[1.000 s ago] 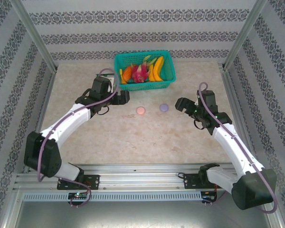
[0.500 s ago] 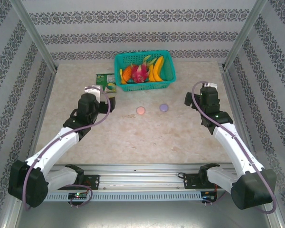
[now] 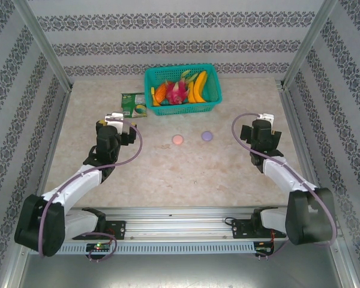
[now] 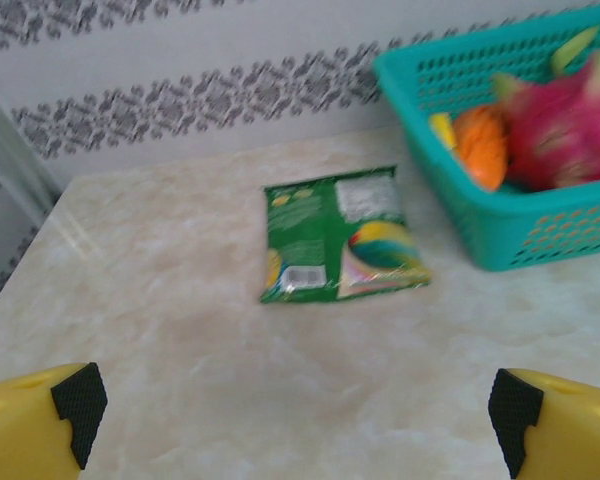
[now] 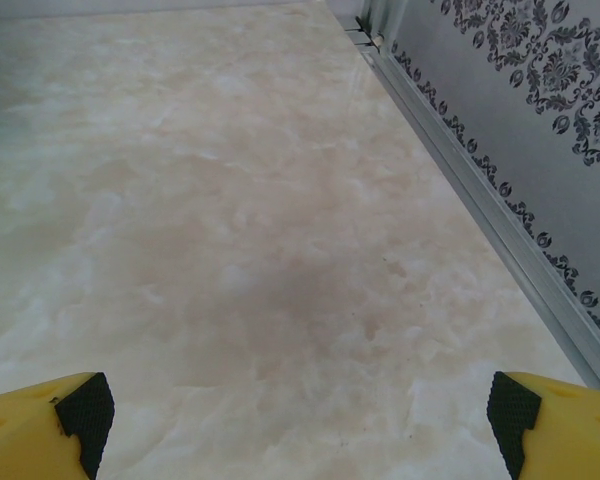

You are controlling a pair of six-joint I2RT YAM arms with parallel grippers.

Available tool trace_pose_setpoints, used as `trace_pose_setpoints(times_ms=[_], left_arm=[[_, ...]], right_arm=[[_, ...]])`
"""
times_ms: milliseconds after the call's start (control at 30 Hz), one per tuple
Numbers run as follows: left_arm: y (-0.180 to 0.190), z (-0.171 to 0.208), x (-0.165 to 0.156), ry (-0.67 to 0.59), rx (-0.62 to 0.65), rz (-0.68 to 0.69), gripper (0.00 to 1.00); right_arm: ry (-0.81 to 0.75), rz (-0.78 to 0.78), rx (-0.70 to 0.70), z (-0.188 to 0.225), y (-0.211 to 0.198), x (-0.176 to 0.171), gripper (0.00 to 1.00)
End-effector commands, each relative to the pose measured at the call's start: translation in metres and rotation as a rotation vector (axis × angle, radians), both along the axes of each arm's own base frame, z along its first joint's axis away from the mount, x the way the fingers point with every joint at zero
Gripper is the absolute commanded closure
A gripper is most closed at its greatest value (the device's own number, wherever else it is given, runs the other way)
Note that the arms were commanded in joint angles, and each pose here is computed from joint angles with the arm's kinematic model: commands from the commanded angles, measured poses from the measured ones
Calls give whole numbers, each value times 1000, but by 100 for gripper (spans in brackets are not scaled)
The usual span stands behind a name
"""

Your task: Insert the wireless bluetooth earbuds into the charging case

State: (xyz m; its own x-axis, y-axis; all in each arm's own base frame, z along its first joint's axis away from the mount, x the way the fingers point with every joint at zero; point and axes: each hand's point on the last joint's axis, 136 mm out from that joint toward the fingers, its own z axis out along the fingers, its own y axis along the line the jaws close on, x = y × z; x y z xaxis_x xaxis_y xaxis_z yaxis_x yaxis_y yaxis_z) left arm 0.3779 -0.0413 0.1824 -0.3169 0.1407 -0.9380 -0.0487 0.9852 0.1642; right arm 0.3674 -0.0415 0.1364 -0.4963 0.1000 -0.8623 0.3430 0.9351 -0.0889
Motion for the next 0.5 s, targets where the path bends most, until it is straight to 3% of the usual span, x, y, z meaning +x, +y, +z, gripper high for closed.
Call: trace_pose_setpoints(times_ms=[0, 200, 333, 400, 467], left_arm=[[19, -2, 4, -75, 23, 70, 0], [49, -50, -1, -26, -3, 137, 0], [53, -74, 2, -19, -82, 87, 0], [47, -84, 8, 8, -98, 31, 0], [40, -96, 14, 39, -99, -16, 0]], right_arm=[[-108, -40, -33, 8, -13, 12, 2], [-206, 49, 27, -18, -1, 20, 2], [-253, 285, 29, -28, 38, 21, 2], [-318, 329, 33, -28, 44, 19, 2], [-242, 325, 48, -33, 43, 21, 2]])
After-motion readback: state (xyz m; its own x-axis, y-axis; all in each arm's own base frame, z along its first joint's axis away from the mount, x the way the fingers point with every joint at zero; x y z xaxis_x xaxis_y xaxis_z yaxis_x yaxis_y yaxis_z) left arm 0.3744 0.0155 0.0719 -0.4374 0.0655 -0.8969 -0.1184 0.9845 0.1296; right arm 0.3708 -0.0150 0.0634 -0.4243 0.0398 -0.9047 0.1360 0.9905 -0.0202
